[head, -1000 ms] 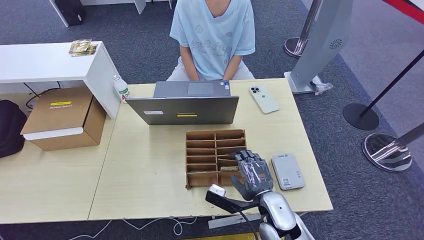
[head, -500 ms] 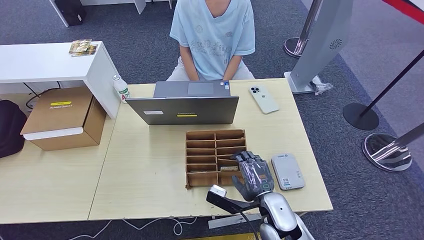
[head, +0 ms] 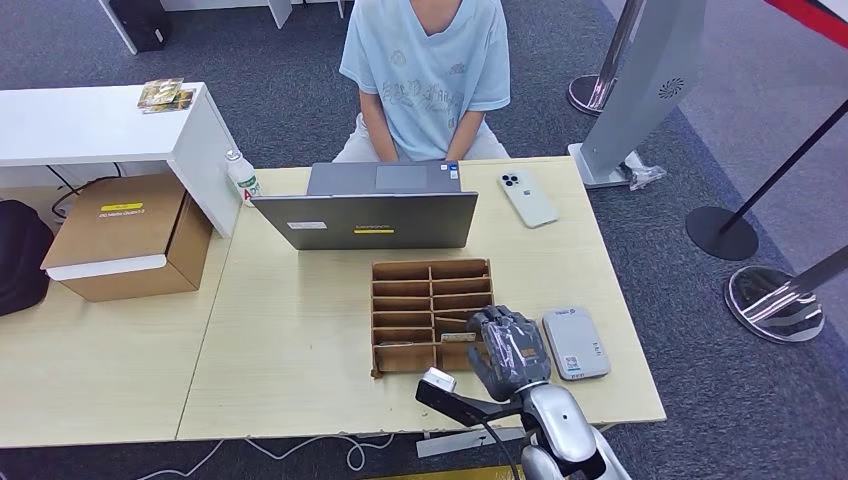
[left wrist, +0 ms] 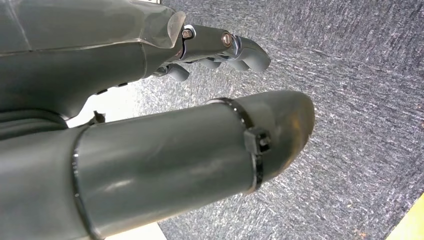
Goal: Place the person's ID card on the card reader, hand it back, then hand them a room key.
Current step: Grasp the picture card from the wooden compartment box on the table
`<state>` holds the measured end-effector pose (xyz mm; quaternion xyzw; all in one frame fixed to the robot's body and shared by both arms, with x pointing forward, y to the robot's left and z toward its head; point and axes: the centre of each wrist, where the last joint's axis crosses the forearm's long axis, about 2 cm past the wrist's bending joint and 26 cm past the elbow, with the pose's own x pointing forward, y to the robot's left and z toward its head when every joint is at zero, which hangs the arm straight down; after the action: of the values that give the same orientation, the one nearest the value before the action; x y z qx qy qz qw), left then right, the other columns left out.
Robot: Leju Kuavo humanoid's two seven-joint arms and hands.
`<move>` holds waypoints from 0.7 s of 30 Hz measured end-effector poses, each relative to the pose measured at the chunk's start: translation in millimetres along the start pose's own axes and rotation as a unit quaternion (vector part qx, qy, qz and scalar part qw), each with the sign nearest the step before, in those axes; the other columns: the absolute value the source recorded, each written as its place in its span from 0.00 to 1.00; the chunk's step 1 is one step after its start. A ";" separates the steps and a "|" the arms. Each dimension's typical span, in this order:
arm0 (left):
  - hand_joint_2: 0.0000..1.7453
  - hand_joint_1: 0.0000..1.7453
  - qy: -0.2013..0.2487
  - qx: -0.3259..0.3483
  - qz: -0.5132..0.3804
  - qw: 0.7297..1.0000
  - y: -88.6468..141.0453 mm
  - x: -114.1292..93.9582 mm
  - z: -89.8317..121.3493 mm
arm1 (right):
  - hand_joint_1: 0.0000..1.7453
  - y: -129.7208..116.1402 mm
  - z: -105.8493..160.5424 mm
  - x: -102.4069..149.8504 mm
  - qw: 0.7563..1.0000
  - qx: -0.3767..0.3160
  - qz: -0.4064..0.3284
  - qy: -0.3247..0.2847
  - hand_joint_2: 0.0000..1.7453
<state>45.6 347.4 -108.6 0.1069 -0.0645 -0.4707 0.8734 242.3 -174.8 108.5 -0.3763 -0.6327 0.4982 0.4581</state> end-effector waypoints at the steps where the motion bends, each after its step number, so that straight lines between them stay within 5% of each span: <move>1: 0.00 0.00 0.000 0.000 0.000 1.000 0.0 0.0 0.0 | 0.61 0.2 0.0 -0.1 1.000 0.000 0.000 0.000 1.00; 21: 0.00 0.00 0.002 0.001 0.000 1.000 1.4 -2.1 -0.1 | 0.66 2.9 0.3 0.0 1.000 0.002 0.002 0.001 1.00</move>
<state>45.6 350.0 -108.3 0.1090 -0.0634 -0.4701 0.8736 242.1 -174.3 105.6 -0.3770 -0.6302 0.5004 0.4586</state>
